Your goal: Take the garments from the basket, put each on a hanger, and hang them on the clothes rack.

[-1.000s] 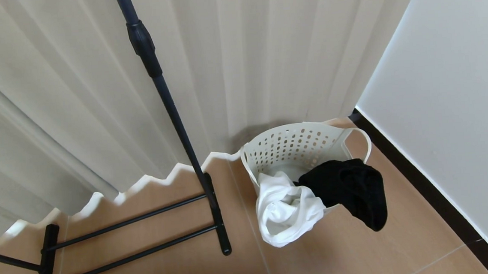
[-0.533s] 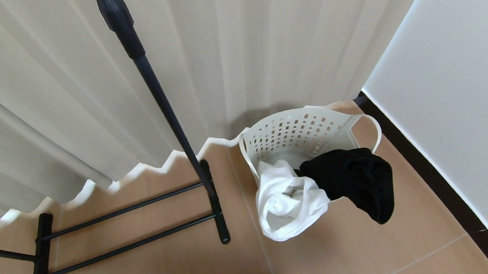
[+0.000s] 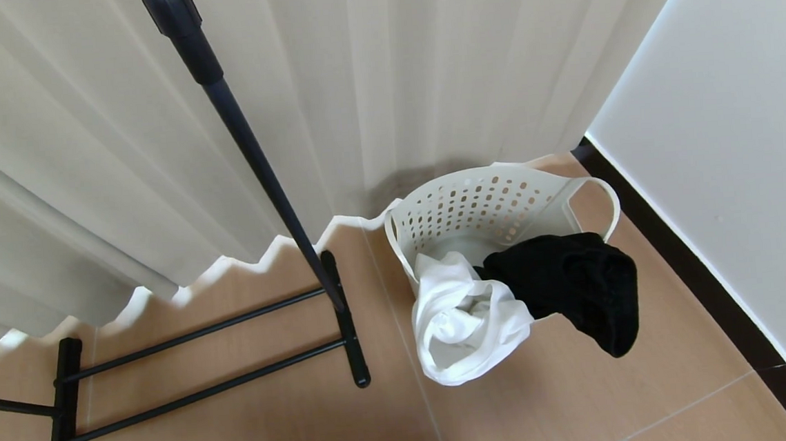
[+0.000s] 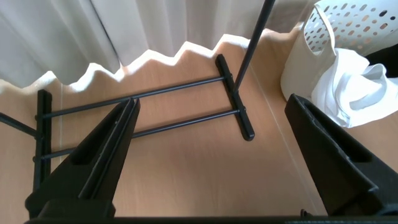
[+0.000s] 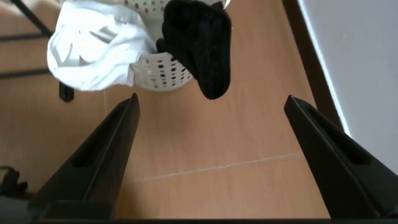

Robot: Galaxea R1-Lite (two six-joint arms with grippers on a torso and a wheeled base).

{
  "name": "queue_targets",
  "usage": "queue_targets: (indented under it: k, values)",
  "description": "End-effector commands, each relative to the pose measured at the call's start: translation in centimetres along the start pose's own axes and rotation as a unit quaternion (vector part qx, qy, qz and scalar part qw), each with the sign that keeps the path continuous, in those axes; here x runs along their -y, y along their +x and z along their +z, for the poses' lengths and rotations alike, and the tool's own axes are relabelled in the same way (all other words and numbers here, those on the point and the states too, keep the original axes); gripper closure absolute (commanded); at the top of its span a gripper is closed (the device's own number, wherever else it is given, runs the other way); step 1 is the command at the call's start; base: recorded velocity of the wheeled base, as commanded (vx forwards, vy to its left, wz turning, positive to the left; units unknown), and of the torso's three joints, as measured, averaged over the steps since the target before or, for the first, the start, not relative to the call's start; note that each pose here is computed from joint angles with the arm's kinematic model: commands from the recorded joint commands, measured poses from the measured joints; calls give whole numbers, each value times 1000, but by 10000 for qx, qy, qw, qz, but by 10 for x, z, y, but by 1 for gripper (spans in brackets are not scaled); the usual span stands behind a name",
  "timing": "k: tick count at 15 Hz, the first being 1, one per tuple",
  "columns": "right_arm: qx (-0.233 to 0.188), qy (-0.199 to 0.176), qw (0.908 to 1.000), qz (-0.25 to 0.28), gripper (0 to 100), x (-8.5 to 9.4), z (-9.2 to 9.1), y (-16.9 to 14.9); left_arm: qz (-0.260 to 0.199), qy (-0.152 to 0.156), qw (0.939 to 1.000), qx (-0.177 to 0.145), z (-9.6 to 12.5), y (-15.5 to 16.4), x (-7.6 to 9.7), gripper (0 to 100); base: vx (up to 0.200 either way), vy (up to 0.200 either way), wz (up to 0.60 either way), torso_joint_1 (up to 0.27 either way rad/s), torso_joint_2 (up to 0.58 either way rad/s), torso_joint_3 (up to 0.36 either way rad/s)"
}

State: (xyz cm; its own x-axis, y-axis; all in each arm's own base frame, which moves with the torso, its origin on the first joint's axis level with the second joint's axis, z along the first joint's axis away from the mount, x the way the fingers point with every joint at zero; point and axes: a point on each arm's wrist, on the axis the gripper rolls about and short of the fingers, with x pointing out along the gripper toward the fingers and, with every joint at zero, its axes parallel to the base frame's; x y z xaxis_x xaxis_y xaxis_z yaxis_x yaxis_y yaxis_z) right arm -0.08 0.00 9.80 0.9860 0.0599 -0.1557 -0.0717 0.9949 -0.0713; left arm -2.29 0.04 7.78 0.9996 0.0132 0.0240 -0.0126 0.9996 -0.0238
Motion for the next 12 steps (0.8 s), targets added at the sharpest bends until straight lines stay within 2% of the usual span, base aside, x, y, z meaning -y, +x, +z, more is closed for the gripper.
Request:
queue_targets:
  k: [1,3,4,6,7,8,9,10,12]
  values:
    - [-1385,-1214,9785,927,0,-6,50,66,-4,2,10000,-5,0,0,0,0,0,0,0,0,0,0]
    - [-1848,-2303,9475,1228,0,-11,65,106,-12,2,10000,-5,0,0,0,0,0,0,0,0,0,0]
    - [-2039,-2822,9277,1348,0,-13,68,126,-12,2,10000,-5,0,0,0,0,0,0,0,0,0,0]
    - [-2297,-4194,8710,1129,0,-13,78,163,-4,2,10000,-5,0,0,0,0,0,0,0,0,0,0]
    - [-2477,-4655,8445,932,0,-14,82,179,-4,2,10000,-5,0,0,0,0,0,0,0,0,0,0]
    - [-2607,-4956,8248,789,0,-16,84,196,-4,2,10000,-5,0,0,0,0,0,0,0,0,0,0]
    - [-2672,-5129,8134,630,0,-18,83,215,-4,2,10000,-5,0,0,0,0,0,0,0,0,0,0]
    - [-2604,-5177,8135,479,0,-23,80,234,-4,2,10000,-5,0,0,0,0,0,0,0,0,0,0]
    - [-2376,-5190,8209,166,0,-29,72,266,-4,2,10000,-5,0,0,0,0,0,0,0,0,0,0]
